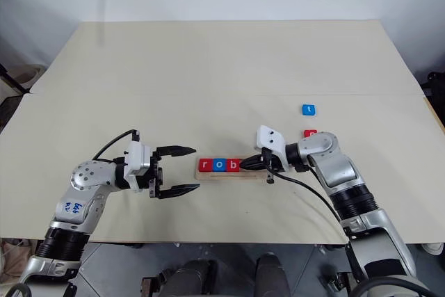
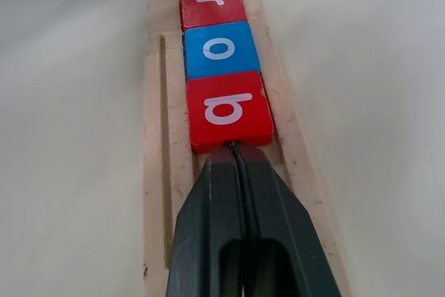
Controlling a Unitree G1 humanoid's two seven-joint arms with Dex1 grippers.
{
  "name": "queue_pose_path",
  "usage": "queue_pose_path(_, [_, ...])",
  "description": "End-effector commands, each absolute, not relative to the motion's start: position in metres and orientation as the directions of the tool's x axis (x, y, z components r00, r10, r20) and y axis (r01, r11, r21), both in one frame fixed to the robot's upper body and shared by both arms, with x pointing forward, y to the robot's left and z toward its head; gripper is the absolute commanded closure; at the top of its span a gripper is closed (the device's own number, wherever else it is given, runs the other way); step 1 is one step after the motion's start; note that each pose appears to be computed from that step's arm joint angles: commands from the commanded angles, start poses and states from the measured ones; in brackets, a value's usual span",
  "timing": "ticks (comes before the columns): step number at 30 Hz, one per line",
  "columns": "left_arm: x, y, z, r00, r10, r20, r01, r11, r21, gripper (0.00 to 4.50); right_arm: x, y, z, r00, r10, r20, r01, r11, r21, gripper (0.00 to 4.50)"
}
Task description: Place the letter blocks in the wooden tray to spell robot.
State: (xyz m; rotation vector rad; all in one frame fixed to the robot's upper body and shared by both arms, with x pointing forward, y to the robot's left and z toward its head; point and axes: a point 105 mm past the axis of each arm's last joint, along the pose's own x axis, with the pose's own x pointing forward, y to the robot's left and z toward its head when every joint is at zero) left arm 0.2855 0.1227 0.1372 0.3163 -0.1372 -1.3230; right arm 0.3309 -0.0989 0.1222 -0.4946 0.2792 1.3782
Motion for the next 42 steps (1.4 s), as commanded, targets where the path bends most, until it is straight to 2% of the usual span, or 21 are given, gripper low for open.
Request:
queue_pose_path(1, [0.283,0.123,0.144,0.243,-0.968,-0.064,0.919,0.209,0.336,0.00,0.331,-0.106,0.145,0.215,0.873,-0.439,-0.965,0.120,-0.233,4.47])
queue_pose_path(6, [0.282,0.124,0.143,0.242,-0.968,-0.070,0.920,0.206,0.333,0.00,0.324,-0.144,0.165,0.323,0.866,-0.381,-0.939,0.245,-0.240,4.47])
queue_pose_path(8, [0.283,0.125,0.143,0.242,-0.968,-0.069,0.920,0.207,0.332,0.00,0.319,-0.158,0.170,0.377,0.864,-0.333,-0.921,0.310,-0.238,4.12])
queue_pose_path(10, [0.284,0.124,0.142,0.240,-0.968,-0.071,0.922,0.204,0.330,0.00,0.311,-0.181,0.170,0.467,0.837,-0.286,-0.881,0.411,-0.235,3.62])
queue_pose_path(15, [0.287,0.123,0.141,0.222,-0.972,-0.074,0.927,0.187,0.324,0.00,0.291,-0.235,0.161,0.693,0.699,-0.179,-0.720,0.653,-0.234,1.99])
queue_pose_path(21, [0.295,0.120,0.140,0.199,-0.977,-0.076,0.934,0.165,0.316,0.00,0.257,-0.279,0.141,0.857,0.505,-0.102,-0.514,0.824,-0.237,0.09])
queue_pose_path(26, [0.299,0.118,0.140,0.170,-0.982,-0.085,0.939,0.136,0.316,0.00,0.245,-0.290,0.130,0.903,0.422,-0.079,-0.429,0.874,-0.229,0.04])
queue_pose_path(33, [0.302,0.115,0.143,0.159,-0.984,-0.080,0.937,0.125,0.326,0.00,0.249,-0.293,0.134,0.918,0.395,-0.033,-0.392,0.894,-0.219,0.04])
queue_pose_path(40, [0.301,0.113,0.144,0.166,-0.984,-0.068,0.934,0.135,0.331,0.00,0.293,-0.286,0.161,0.917,0.391,-0.078,-0.399,0.901,-0.171,0.04])
queue_pose_path(42, [0.300,0.112,0.143,0.167,-0.984,-0.063,0.934,0.137,0.330,0.00,0.313,-0.286,0.162,0.919,0.360,-0.159,-0.383,0.911,-0.150,0.04])
